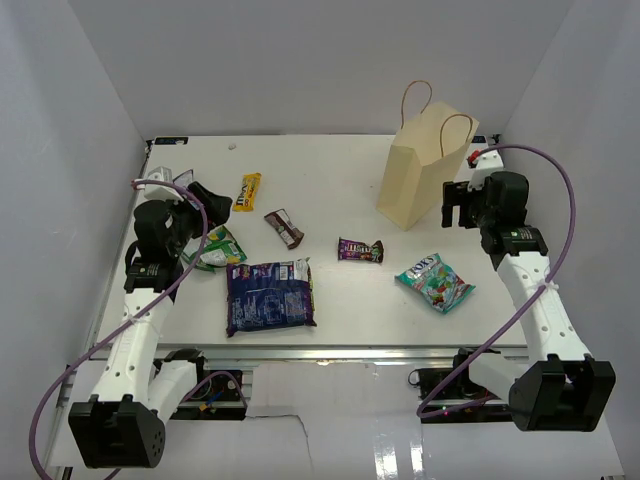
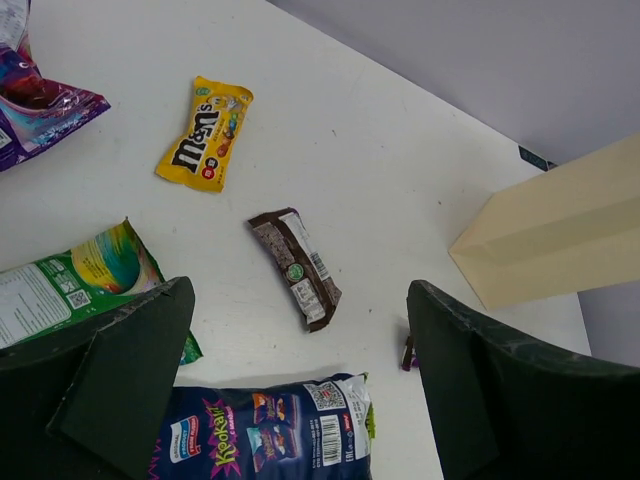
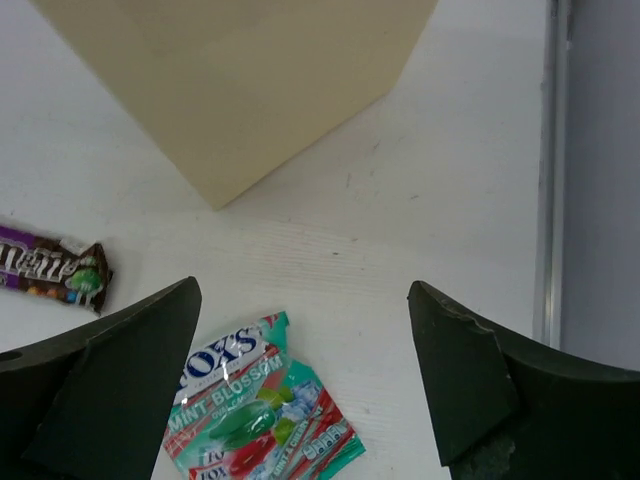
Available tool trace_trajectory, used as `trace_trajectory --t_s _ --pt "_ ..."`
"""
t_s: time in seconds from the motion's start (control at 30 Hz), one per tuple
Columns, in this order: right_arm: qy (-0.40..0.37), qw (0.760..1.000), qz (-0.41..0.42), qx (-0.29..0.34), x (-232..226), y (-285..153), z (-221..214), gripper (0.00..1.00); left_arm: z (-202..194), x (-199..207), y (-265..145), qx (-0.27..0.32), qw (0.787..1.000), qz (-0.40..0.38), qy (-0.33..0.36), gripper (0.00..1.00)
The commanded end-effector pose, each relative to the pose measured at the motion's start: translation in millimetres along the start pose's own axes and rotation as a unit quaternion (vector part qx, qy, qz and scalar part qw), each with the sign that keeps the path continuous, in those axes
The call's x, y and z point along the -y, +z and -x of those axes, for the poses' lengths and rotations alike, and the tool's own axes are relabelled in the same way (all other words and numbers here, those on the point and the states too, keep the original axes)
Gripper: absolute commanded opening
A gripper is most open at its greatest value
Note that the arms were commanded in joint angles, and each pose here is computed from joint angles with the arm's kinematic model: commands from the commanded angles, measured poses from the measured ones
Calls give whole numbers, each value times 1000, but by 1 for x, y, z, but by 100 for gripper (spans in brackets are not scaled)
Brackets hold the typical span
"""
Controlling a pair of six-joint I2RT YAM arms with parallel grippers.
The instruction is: Place the snacks into the paper bag
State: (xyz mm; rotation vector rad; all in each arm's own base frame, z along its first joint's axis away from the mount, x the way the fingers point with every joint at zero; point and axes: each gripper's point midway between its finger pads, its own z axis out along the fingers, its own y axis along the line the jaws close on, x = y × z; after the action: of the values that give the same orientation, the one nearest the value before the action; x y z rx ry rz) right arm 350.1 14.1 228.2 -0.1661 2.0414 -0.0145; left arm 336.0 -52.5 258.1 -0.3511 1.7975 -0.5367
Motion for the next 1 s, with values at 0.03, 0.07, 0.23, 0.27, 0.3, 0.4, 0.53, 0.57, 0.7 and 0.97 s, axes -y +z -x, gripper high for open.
trace_trajectory --t_s 0.03,0.07,0.23,0.27,0.3,0.4,0.53,0.57,0.7,0.97 --pt "-89 985 149 -1 -44 -10 -6 90 -9 -2 -8 -12 1000 6 -6 98" --pt "-125 970 209 -21 -61 -21 -22 90 -11 -5 -8 -14 1000 11 -9 98" --pt "-310 875 361 -90 -106 -45 -95 90 -30 -20 -12 -34 998 41 -34 98" --pt "-326 874 338 -122 -99 -40 -108 90 -36 -22 -12 -42 997 44 -37 98" --pt "-324 875 322 -161 -93 -31 -126 90 -41 -23 -13 -50 997 44 -45 98" --pt "-299 887 251 -247 -77 -16 -152 94 -58 -27 -15 -76 994 50 -68 98" --pt "-321 897 137 -273 -64 0 -169 94 -81 -31 -18 -107 988 55 -99 98" --pt "-322 896 141 -271 -72 0 -173 96 -86 -32 -19 -114 986 57 -105 98" --pt "-319 887 142 -302 -80 5 -196 97 -108 -38 -24 -143 980 65 -123 98" --pt "-297 877 167 -340 -89 2 -227 34 -121 -41 -33 -171 974 75 -132 98"
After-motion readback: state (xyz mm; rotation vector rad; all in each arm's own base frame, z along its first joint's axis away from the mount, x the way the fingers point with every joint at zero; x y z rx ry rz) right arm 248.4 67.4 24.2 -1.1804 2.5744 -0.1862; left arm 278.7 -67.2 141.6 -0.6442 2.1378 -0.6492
